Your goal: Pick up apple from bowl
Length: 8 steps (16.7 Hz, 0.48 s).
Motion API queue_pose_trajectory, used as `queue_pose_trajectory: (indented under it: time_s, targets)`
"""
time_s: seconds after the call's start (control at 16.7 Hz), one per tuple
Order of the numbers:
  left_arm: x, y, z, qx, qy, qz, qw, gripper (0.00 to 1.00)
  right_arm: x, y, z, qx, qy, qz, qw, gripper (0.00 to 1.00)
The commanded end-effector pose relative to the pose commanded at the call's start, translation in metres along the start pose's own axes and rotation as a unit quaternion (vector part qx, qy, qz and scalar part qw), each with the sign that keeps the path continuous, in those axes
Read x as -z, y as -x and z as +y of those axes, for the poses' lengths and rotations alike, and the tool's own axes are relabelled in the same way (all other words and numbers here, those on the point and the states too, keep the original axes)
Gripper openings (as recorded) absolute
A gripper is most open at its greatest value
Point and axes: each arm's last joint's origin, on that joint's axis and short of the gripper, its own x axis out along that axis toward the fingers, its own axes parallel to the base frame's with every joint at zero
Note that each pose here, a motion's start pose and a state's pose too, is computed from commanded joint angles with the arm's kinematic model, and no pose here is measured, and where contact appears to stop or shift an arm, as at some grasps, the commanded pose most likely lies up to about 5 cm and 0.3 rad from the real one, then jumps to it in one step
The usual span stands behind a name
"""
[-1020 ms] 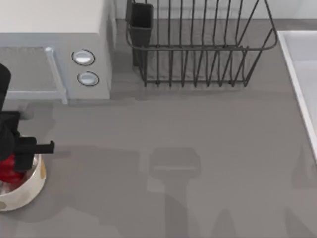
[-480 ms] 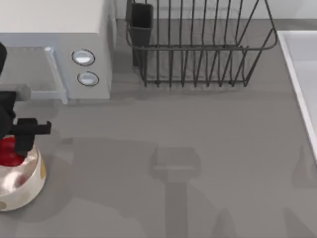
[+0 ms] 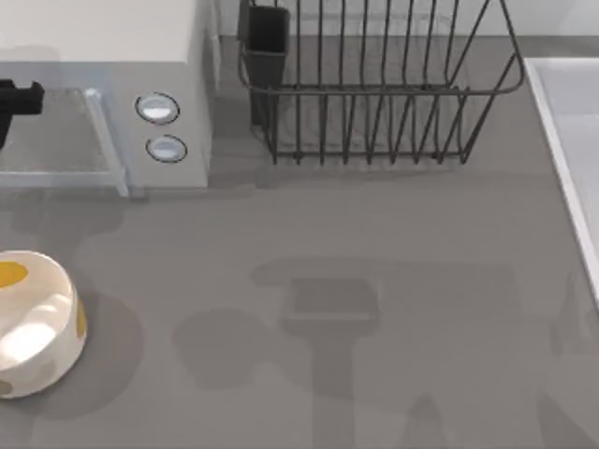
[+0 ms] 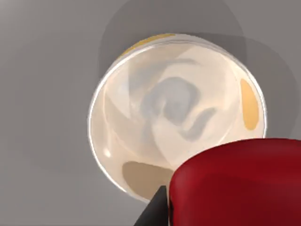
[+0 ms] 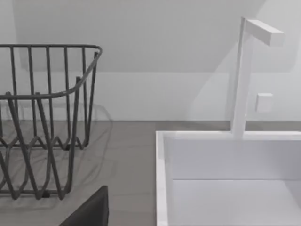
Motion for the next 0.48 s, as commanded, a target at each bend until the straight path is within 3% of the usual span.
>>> queue_pose_trajectory:
  time_s: [0.24,0.48]
  targets:
    - [0.019,0.052,0.0,0.0,-0.001,-0.013,1.0,0.0,0.0,0.0,0.0,0.0,0.0,0.0,1.0,1.0]
    - [0.023,0.061,0.0,0.001,-0.001,-0.016,1.0,0.0,0.0,0.0,0.0,0.0,0.0,0.0,1.0,1.0]
